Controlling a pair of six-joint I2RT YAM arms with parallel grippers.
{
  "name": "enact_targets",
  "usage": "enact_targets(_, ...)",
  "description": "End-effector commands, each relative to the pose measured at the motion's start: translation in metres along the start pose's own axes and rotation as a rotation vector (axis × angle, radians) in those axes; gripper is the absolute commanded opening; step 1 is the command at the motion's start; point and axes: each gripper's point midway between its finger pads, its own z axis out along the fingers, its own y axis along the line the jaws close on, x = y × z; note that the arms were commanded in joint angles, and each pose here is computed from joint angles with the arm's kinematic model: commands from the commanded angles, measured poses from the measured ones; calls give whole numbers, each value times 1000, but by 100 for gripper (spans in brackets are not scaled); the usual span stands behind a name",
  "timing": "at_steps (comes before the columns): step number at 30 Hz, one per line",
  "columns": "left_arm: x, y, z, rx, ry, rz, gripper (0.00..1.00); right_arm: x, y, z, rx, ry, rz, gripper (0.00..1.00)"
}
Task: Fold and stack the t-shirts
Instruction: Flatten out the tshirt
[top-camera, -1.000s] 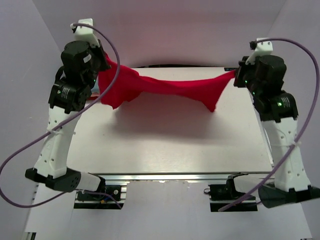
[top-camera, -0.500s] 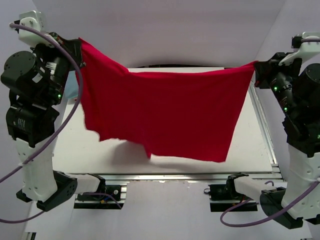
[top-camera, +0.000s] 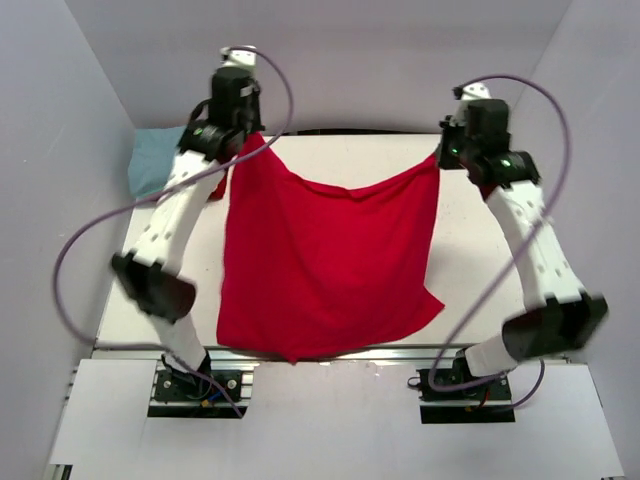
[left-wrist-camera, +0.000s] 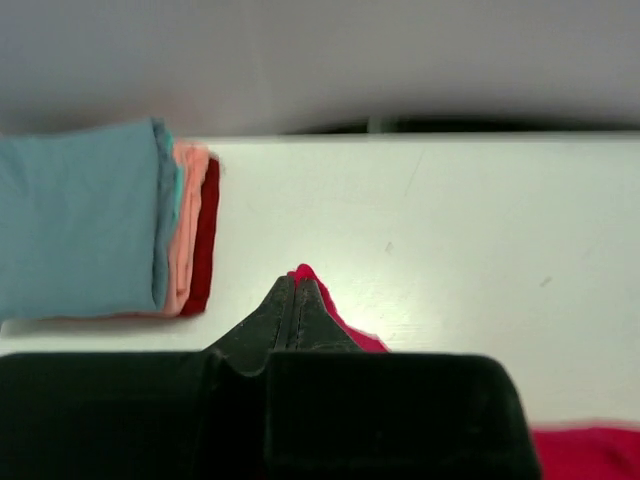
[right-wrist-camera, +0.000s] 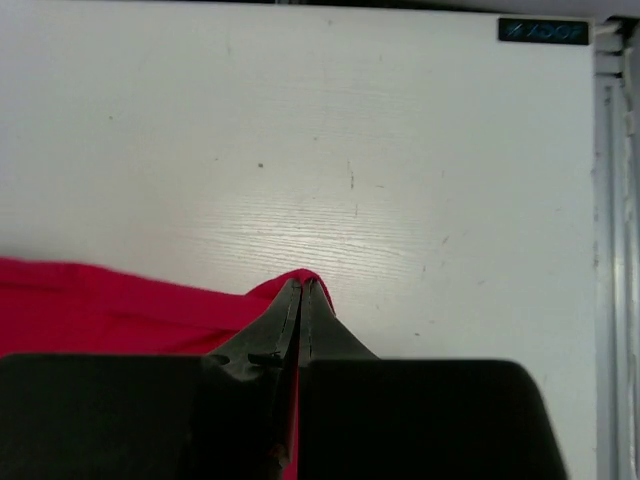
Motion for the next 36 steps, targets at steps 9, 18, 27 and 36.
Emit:
enact_targets(9, -119, 37, 0, -165, -314, 28, 0, -161, 22, 21, -76, -313, -28, 0)
enact_targets(18, -167, 46, -99, -46, -474, -43, 0, -155, 10, -32, -30, -376, -52, 0)
enact_targets(27, 80, 9, -28, 95, 57, -6, 0, 8, -31, 42, 61, -47, 23, 0)
enact_targets(36, 261, -22, -62, 185, 387, -141, 0, 162, -43, 36, 110, 260, 160, 0)
